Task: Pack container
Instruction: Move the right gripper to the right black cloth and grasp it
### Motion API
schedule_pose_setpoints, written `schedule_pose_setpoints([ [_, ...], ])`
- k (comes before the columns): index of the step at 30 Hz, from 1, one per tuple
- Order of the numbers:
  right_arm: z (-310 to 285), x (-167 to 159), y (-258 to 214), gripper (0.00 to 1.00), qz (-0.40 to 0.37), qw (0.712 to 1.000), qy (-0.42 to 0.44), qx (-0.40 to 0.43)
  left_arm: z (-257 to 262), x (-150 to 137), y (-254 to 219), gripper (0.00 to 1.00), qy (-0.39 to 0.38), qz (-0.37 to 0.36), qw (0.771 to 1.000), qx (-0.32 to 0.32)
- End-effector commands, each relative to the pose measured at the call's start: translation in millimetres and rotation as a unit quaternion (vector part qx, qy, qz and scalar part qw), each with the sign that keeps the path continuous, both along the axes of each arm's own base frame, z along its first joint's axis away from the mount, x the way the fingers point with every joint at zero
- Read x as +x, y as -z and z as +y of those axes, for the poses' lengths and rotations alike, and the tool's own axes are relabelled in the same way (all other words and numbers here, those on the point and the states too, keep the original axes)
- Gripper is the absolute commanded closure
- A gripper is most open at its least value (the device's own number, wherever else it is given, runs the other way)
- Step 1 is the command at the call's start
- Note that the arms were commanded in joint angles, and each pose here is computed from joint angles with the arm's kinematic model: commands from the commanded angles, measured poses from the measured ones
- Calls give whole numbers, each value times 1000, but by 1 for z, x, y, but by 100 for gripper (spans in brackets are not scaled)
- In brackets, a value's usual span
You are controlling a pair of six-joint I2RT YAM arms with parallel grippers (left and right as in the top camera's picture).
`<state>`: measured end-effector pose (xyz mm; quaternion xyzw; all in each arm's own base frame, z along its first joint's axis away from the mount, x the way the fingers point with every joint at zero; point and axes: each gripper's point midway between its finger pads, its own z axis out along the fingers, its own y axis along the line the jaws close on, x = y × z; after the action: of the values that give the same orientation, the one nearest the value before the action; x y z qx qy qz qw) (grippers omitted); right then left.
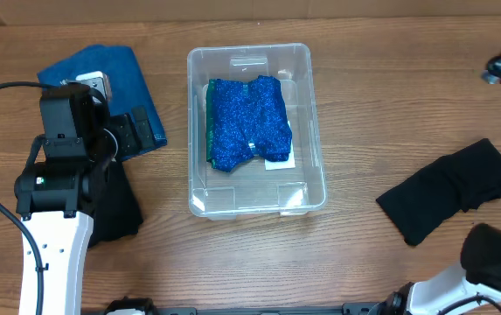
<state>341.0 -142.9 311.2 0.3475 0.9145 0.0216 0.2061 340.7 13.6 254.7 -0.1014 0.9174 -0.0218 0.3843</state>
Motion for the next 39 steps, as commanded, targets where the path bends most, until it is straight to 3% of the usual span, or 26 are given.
schedule_pose_setpoints([
  [1,4,-45,-16,0,-20,1000,19,5,0,4,-8,0,-1,-10,1000,6],
  [5,6,-81,28,0,15,997,54,47,0,4,-8,0,-1,-10,1000,6],
  [10,10,-109,123,0,61,987,98,116,0,4,-8,0,-1,-9,1000,6],
  [14,21,-109,198,0,68,979,97,169,0,4,-8,0,-1,-9,1000,6],
  [18,28,-109,242,0,55,978,95,179,0,4,-8,0,-1,-9,1000,6],
  [30,12,-105,298,0,-2,989,96,111,0,4,-7,0,-1,-8,1000,6],
  [36,32,-95,317,0,-27,983,71,168,0,4,-7,0,-1,-8,1000,6],
  [37,36,-92,318,4,-33,981,67,180,0,4,-7,0,-1,-8,1000,6],
  [39,42,-85,316,22,-50,977,56,202,0,3,-7,0,-1,-8,1000,6],
])
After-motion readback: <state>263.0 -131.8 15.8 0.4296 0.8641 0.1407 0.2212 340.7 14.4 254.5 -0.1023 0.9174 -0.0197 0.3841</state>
